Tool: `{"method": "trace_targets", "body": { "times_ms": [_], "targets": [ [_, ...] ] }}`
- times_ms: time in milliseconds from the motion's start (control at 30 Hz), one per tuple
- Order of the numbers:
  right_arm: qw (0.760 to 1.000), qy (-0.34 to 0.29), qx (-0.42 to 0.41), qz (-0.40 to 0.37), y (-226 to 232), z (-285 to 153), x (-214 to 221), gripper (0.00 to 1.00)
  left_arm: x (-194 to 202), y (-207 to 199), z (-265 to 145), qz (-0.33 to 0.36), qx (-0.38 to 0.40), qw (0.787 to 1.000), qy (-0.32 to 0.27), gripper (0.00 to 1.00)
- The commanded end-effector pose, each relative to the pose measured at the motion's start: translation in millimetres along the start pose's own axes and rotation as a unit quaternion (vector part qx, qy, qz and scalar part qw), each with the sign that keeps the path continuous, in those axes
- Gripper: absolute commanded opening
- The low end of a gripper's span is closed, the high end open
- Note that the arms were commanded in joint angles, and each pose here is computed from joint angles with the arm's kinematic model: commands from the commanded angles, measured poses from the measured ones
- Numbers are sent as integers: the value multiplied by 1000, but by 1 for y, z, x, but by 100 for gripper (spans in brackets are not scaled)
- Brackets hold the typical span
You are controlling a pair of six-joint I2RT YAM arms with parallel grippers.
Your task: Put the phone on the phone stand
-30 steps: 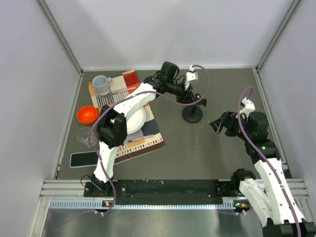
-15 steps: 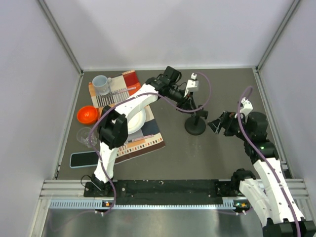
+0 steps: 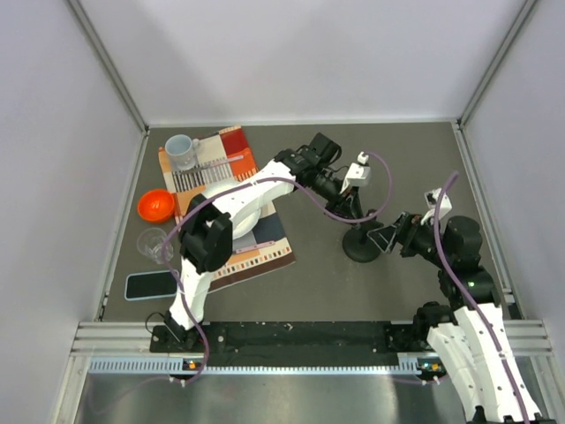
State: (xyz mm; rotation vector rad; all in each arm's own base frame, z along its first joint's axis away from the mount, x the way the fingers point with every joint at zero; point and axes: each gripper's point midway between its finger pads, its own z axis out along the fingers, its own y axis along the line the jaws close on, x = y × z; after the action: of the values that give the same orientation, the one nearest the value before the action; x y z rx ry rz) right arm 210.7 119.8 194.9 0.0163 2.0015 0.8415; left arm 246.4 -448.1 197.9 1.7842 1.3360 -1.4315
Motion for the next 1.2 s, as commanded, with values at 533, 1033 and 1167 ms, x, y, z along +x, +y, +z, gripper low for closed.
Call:
{"method": "trace_targets", "body": {
  "times_ms": [533,1033,1167],
  "targets": [
    [1000,-16,16,-18,8,-14,-16,82,-31,-9,-16,8,-37,999,-4,37],
    [998,-53,26,-29,9,-24,-24,85,-127,-36,-170,-36,-390,897,-205,98],
    [998,-54,10,-37,16,-27,-24,85,-94,-54,-260,-136,-583,766,-235,99]
  ]
}}
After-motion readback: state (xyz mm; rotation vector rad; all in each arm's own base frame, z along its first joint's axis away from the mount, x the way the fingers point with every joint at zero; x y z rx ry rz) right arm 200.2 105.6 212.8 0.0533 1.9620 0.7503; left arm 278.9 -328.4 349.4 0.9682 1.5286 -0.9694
